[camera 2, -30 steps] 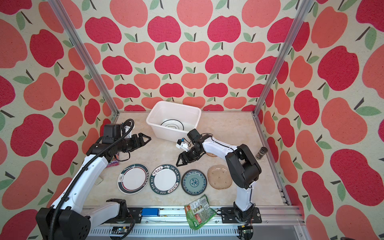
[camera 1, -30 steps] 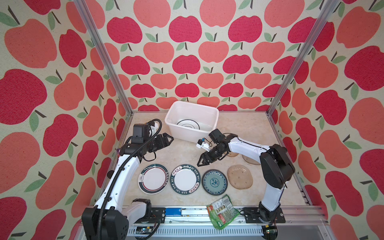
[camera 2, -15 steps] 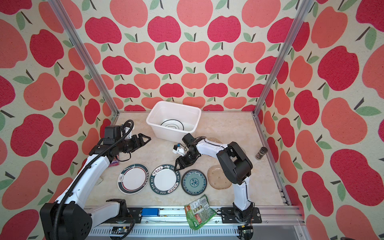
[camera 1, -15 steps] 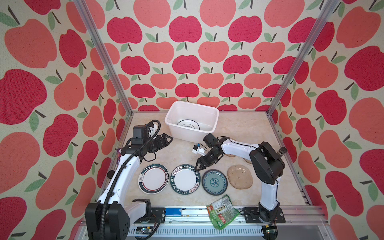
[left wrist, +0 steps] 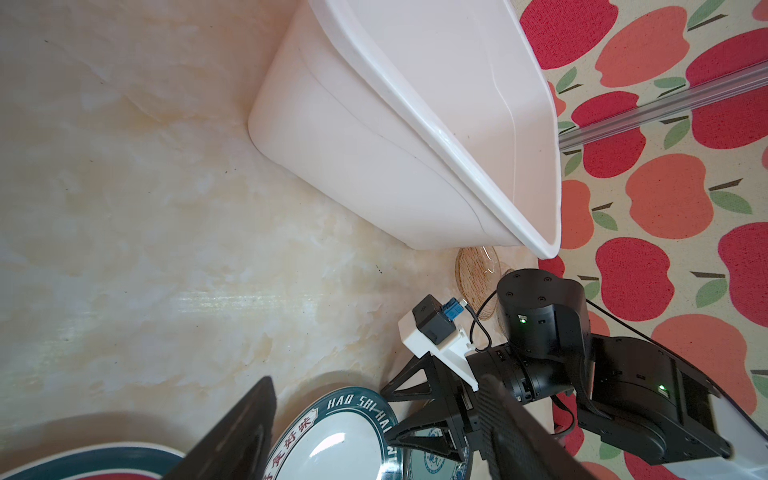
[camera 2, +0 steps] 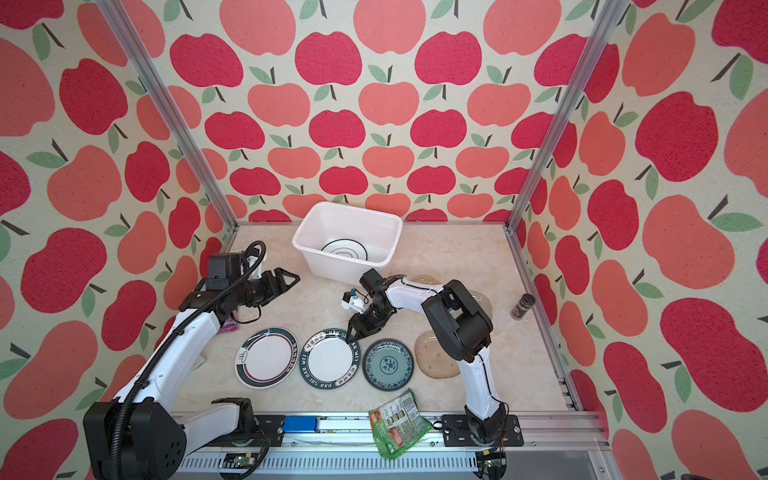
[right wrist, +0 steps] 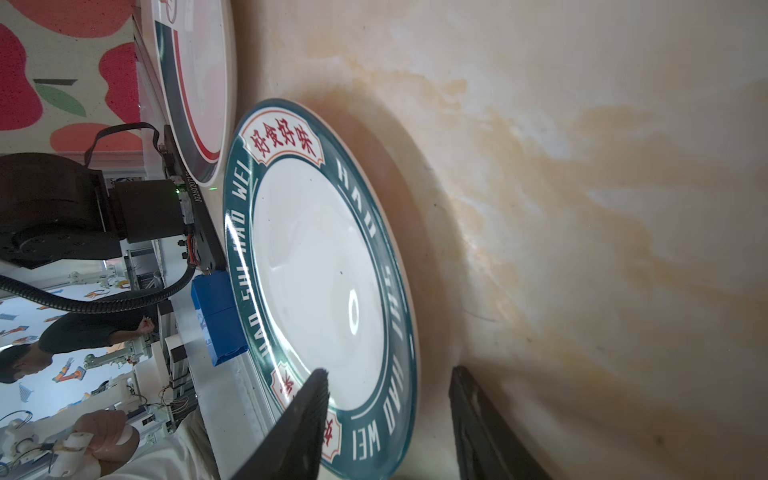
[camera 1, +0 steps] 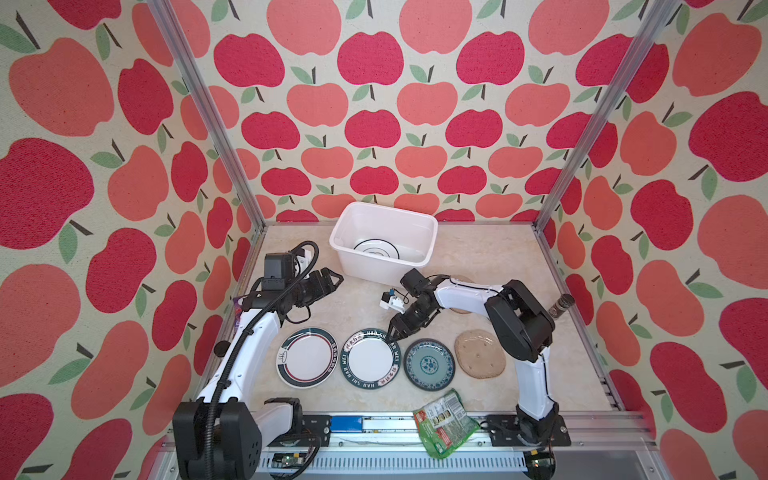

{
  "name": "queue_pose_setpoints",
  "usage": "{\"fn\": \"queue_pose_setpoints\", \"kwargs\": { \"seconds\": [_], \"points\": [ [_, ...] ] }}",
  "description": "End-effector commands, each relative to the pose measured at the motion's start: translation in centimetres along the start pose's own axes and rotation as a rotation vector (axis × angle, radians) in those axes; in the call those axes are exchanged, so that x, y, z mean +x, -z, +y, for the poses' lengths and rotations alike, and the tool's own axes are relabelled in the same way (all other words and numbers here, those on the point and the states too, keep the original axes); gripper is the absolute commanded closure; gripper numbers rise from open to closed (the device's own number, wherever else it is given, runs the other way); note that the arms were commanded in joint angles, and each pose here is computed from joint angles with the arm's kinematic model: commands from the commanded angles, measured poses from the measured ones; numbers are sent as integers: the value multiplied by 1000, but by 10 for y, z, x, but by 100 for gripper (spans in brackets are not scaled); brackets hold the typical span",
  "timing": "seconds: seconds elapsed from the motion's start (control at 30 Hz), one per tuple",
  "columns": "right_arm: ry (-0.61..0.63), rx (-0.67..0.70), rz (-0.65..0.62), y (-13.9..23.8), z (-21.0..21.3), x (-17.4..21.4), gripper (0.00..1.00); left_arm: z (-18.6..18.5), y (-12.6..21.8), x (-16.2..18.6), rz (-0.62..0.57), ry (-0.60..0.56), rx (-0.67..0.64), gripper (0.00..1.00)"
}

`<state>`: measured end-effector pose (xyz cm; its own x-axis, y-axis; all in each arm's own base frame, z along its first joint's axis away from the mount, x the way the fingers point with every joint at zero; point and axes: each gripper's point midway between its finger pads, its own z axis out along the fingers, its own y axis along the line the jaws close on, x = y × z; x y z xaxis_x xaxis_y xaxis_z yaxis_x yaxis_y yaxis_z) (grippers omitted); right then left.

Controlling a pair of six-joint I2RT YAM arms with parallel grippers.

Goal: Place the plates into the plastic bin on the countertop
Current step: 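Withdraw the left gripper while the right gripper reaches toward the green-rimmed plate, then grasp the green-rimmed plate edge with the right gripper and lift it toward the bin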

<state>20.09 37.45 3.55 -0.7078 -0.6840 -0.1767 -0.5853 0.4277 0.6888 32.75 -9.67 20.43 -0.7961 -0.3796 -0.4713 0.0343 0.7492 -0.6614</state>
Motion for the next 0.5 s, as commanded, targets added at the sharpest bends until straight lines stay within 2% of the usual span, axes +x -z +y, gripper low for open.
{"fn": "queue_pose_setpoints", "kwargs": {
  "seconds": [0.0, 0.47],
  "points": [
    [-9, -57, 4, -6, 7, -6, 56, 0, 0, -3, -6, 7, 19, 22],
    [-44, -66, 57, -18, -2, 9, 63, 12, 4, -16, -52, 39, 15, 22]
  ]
}}
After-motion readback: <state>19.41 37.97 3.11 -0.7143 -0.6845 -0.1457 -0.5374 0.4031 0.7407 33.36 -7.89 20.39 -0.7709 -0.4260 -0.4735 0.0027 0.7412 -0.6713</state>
